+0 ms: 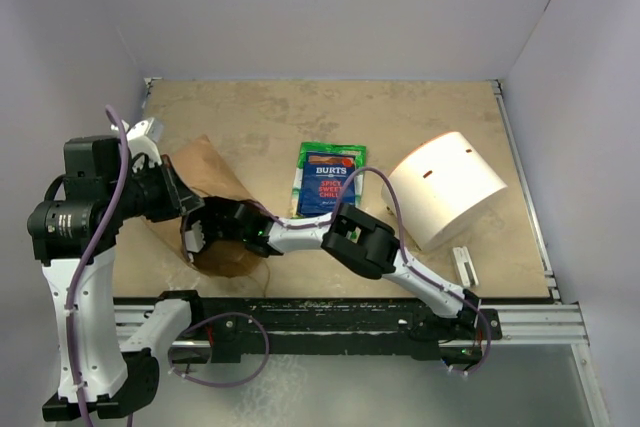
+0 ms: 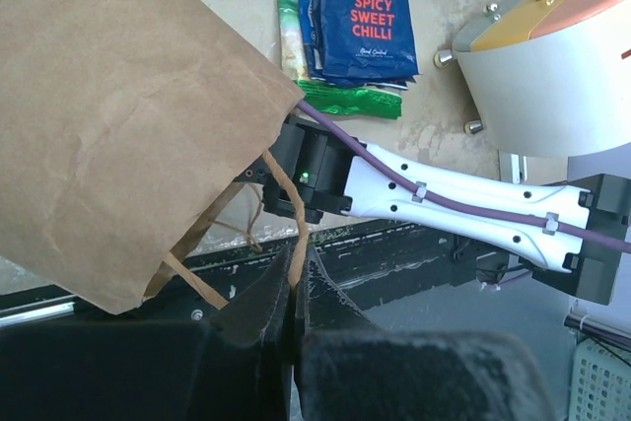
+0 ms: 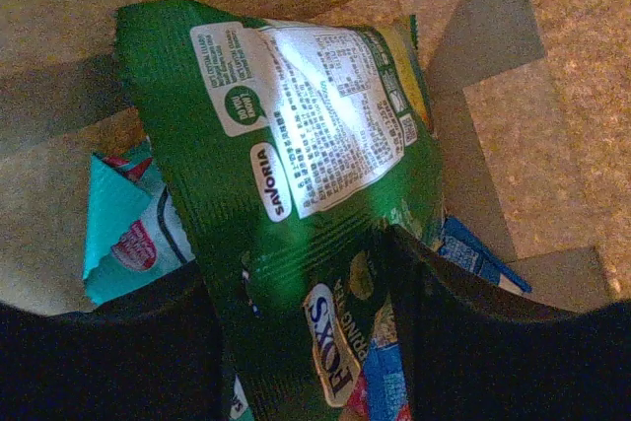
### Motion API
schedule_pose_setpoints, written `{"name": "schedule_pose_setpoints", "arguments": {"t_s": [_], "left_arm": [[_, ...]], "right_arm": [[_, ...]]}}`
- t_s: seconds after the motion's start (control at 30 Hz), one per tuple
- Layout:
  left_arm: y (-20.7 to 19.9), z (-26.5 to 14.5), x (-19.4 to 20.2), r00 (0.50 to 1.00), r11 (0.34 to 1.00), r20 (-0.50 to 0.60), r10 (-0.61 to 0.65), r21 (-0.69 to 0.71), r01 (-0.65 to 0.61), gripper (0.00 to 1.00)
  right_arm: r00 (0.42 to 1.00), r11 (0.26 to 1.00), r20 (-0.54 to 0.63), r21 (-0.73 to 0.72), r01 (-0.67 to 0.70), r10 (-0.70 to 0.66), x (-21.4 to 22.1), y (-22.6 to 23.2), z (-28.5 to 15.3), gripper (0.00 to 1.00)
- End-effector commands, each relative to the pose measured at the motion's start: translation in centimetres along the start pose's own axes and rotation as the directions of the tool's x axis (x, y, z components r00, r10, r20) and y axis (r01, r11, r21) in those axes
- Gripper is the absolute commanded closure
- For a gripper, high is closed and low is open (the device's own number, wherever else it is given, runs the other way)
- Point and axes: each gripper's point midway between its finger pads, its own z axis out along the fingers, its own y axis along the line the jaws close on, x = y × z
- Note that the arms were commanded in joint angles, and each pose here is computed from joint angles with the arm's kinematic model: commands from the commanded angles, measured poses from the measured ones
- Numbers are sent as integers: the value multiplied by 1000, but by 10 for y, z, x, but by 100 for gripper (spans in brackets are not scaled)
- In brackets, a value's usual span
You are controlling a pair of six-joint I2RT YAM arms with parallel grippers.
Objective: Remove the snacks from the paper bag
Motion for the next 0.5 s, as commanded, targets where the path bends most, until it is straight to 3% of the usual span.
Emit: {"name": "schedule_pose_setpoints", "arguments": {"t_s": [0.0,0.1,0.27,0.33,0.47], "left_arm": [[-15,-13,-2,999,998,41,23,54,-26,100],[-10,-13,-2,999,1000,42,10,22,-11,100],[14,-12,5,998,992,35,-54,-113,57,100],[26,-12,3,993,977,57,-101,-181,110,100],[24,-8,-7,984,975,123,-131,-162,150,100]], "right_arm": [[1000,999,21,37,-10,10,-9,-18,7,47],[999,999,41,48,-26,24,-18,-26,4,73],[994,995,70,54,-83,79,-24,-36,-13,88],[991,997,112,-1,-80,80,-34,-29,-30,100],[986,993,122,-30,-113,115,-44,-28,-52,100]]}}
